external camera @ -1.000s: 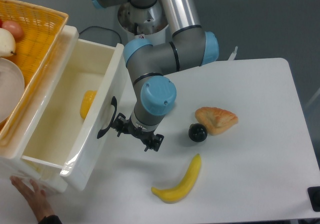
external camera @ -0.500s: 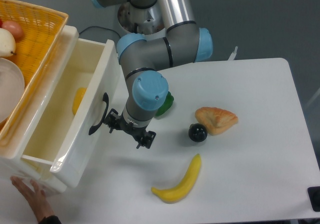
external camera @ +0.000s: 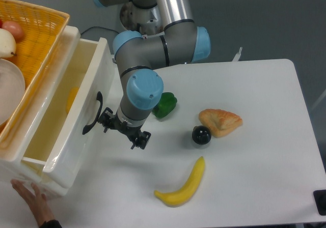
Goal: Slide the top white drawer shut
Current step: 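Keep pushing the drawer front until it sits flush with the unit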
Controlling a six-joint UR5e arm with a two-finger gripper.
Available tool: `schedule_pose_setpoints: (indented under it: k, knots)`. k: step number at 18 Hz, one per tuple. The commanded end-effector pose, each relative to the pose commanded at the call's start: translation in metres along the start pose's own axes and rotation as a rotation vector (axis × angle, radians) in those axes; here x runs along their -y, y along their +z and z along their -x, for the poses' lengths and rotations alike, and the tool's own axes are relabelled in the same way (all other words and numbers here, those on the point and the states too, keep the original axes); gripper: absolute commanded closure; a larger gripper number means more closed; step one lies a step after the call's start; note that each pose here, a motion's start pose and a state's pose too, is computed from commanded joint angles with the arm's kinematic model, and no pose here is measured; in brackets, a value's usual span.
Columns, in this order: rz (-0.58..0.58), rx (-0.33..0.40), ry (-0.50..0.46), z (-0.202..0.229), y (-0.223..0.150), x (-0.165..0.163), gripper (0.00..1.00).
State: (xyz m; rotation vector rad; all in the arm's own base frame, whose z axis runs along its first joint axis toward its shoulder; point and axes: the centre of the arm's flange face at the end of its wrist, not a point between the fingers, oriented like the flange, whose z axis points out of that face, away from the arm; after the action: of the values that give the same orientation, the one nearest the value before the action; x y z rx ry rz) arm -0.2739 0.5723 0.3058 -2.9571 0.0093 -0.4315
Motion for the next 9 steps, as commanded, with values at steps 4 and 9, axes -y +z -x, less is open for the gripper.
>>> schedule_pose_setpoints:
  k: [4, 9]
  knots:
    - [0.004, -0.002, 0.012, -0.01, 0.002, 0.001, 0.0]
    - [0.0, -0.004, 0.023, -0.018, 0.0, 0.003, 0.0]
